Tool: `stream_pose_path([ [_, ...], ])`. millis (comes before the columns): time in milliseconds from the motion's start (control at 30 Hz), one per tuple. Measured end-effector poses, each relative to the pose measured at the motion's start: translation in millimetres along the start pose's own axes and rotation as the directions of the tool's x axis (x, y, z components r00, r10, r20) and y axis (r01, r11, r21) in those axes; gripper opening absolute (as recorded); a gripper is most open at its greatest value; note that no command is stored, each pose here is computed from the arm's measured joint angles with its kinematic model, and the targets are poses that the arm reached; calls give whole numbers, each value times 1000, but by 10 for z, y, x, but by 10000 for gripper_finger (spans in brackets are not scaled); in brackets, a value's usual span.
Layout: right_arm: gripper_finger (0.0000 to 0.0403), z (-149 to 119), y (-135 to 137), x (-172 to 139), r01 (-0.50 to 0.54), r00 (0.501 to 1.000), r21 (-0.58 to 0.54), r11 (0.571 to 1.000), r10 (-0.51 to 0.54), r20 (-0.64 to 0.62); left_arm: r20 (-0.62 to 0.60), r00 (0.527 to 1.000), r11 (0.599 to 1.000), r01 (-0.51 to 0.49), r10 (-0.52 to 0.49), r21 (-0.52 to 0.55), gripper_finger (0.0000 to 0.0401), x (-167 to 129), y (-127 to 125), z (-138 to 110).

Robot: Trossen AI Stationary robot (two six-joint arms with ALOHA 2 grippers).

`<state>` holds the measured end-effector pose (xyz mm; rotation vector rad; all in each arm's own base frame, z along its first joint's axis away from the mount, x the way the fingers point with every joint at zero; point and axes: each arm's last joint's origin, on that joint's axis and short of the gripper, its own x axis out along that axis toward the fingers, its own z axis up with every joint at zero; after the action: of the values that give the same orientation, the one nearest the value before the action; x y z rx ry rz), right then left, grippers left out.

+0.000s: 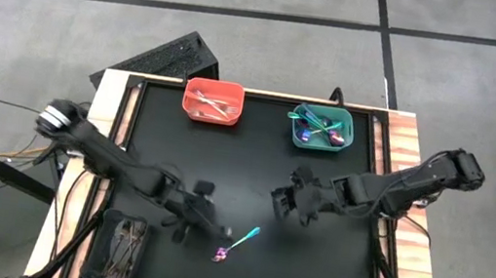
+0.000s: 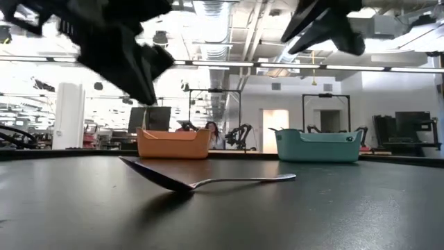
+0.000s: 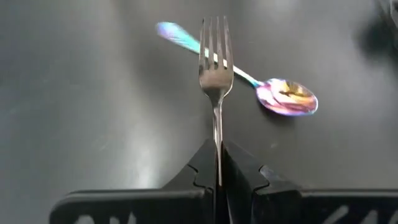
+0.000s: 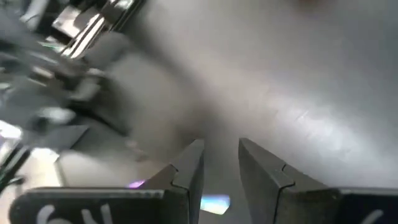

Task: Sort silverware by color (type)
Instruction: Put the black fork into the black bin

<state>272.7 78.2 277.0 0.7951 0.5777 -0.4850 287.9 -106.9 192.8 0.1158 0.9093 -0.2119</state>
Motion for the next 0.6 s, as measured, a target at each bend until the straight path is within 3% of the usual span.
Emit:
stream_pose_path([
  [100, 117, 182, -99, 79, 46, 998, -16, 999, -45, 40, -1, 998, 981, -59, 60, -185, 1, -362, 38, -15],
  [167, 117, 312, -173, 128, 75, 995, -8, 997, -74, 69, -21, 996, 938, -84, 82, -336, 1, -586, 39, -71],
  [233, 117, 438, -243, 170, 97, 990, 1, 995, -96, 99, -42, 995, 849, -95, 86, -520, 1, -802, 23, -144],
  [333, 118, 618, -327, 217, 112, 983, -8, 994, -110, 150, -83, 994, 659, -106, 66, -745, 1, -1076, -38, -281],
  [400, 117, 734, -376, 239, 117, 976, -26, 993, -110, 185, -115, 993, 537, -118, 39, -835, 1, -1226, -106, -381],
  [500, 118, 900, -450, 267, 109, 972, -60, 992, -94, 217, -144, 989, 429, -123, -16, -895, 1, -1409, -237, -513],
  [600, 118, 1043, -537, 286, 101, 970, -83, 991, -80, 230, -196, 979, 367, -160, -63, -916, 0, -1535, -356, -646],
])
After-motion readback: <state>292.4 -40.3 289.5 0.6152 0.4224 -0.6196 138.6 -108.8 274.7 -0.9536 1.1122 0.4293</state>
